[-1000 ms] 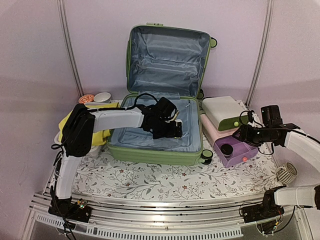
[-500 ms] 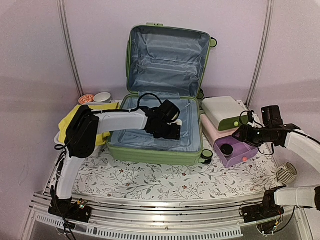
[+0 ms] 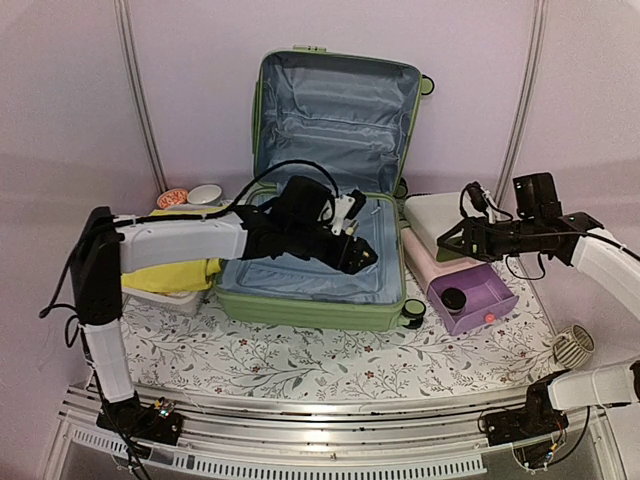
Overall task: Open, take out, and arrange the luggage
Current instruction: Pick up the makeup from the opened luggage, then pass from the left arm to the right
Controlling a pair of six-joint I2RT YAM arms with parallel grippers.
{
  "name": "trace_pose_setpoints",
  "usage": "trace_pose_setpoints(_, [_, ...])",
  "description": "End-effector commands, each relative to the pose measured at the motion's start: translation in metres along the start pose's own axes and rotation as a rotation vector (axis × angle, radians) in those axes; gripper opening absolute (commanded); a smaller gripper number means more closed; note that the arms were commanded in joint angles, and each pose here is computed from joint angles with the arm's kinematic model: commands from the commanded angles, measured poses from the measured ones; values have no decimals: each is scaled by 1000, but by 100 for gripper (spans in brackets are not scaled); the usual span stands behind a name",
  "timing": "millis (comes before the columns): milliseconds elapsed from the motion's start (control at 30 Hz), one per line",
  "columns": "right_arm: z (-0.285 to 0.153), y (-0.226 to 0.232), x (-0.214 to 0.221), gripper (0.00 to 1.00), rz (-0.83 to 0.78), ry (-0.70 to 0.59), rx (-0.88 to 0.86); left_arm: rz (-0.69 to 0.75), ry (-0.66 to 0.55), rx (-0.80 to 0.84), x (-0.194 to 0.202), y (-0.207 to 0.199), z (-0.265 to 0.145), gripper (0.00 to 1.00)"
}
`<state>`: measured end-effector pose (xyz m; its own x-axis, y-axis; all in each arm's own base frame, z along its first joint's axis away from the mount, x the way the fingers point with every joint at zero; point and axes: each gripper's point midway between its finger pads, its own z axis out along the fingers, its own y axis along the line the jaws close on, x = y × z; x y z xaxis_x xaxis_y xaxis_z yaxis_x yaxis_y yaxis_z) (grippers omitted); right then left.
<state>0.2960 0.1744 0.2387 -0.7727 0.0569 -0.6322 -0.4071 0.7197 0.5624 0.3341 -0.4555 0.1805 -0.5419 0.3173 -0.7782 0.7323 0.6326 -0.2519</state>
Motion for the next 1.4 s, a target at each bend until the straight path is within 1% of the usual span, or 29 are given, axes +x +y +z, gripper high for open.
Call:
trace_pose_setpoints(0, [21,42,13,67,8,83,-134,216,-231,271,-36,-58,-36,70])
trace_pose_setpoints(133, [32,64,14,67,24,95,-198,308,-290,340,-30,-74,-46,70])
trace_pose_setpoints(233, [34,82,13,66,44,100,-280,376,-309,342,-23,-82,-46,70])
trace_pose_setpoints(333, [34,96,11,66,66,100,-329,446,-328,295,-18,-89,-44,70])
trace_pose_setpoints(433, [39,101,15,65,76,118,-327,506,-354,208,-16,-94,-40,70])
trace_pose_setpoints(633, [60,102,31,55,74,187,-301,662,-416,101,-5,-116,-36,74])
trace_pose_setpoints(767, [66,103,40,51,62,215,-296,684,-402,41,-4,-117,-28,74])
trace_pose_setpoints(833, [66,102,44,45,59,222,-296,683,-399,39,-3,-119,-27,74])
trace_pose_setpoints(900, [65,102,48,42,60,230,-301,682,-400,38,-3,-118,-27,74])
trace_pose_setpoints(967, [63,102,50,42,58,232,-304,680,-397,36,-2,-118,-26,74])
trace_pose_setpoints(1000, [61,102,51,44,58,233,-305,680,-394,37,-1,-117,-25,75])
trace_pose_setpoints(1067, [58,103,53,51,57,233,-307,675,-395,38,-1,-117,-25,74])
trace_pose_setpoints(1133, [55,104,55,55,55,235,-307,672,-396,43,-1,-119,-25,74])
trace_pose_setpoints(1233, [50,104,59,55,49,241,-302,668,-398,49,-2,-120,-25,75])
trace_pose_setpoints(1367, [49,100,64,50,43,254,-285,664,-399,54,-2,-121,-26,75])
